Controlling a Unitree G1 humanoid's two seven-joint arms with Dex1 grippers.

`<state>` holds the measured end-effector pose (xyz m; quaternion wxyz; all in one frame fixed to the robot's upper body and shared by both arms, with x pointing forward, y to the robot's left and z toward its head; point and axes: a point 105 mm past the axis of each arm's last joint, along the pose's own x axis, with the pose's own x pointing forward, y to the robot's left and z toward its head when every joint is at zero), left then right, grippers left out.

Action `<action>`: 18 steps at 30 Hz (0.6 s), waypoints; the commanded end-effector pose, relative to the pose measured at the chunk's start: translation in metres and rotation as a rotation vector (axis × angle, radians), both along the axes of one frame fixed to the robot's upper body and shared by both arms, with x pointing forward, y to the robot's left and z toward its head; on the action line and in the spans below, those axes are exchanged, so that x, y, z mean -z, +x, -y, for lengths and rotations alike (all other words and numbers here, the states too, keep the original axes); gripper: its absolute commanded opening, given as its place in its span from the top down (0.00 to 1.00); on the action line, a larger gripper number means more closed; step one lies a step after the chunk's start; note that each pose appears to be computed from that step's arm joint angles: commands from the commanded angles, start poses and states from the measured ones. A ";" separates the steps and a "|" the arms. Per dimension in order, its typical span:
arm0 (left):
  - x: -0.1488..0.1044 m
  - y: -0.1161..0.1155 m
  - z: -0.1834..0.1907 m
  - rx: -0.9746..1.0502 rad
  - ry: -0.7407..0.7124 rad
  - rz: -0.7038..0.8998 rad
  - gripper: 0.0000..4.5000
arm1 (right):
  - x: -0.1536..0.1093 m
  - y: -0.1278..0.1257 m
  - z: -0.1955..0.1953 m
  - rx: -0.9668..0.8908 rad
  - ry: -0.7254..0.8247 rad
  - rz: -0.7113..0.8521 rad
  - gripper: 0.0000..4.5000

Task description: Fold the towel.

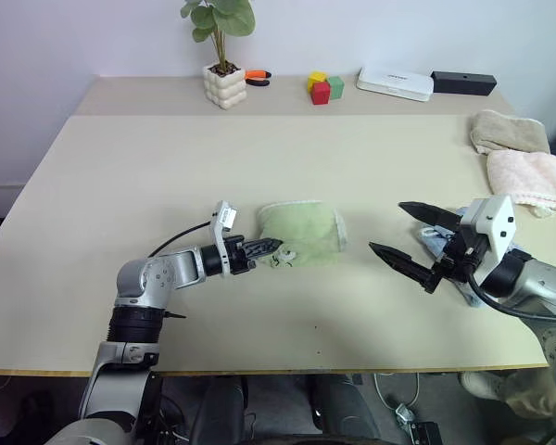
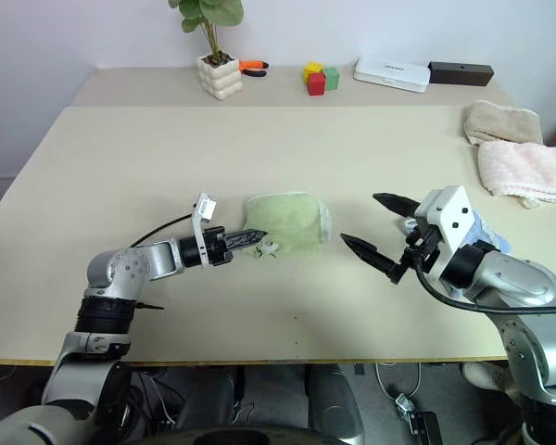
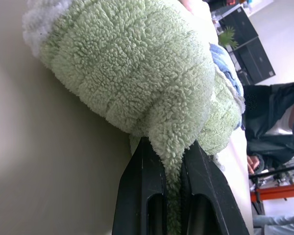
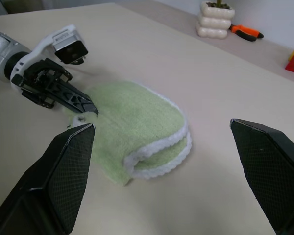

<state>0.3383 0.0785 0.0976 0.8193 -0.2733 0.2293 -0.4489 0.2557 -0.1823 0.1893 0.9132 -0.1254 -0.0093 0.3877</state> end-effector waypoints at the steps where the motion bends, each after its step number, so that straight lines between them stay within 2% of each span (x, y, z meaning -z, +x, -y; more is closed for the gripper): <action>1: -0.025 0.025 -0.024 -0.170 -0.006 0.114 0.99 | -0.015 -0.002 -0.002 -0.017 -0.009 0.077 0.00; 5: -0.043 0.044 -0.064 -0.403 0.000 0.199 0.99 | -0.017 0.001 -0.009 -0.054 0.017 0.081 0.00; 9: -0.054 0.051 -0.112 -0.652 -0.001 0.256 0.99 | -0.015 0.008 -0.016 -0.096 0.026 0.077 0.00; 12: -0.054 0.046 -0.145 -0.827 0.037 0.285 0.99 | -0.014 0.016 -0.020 -0.129 0.030 0.074 0.00; 14: -0.049 0.040 -0.169 -0.982 0.040 0.250 0.99 | -0.014 0.021 -0.024 -0.155 0.027 0.078 0.00; 18: -0.036 0.021 -0.189 -1.148 0.041 0.199 0.99 | -0.016 0.029 -0.029 -0.197 0.025 0.081 0.00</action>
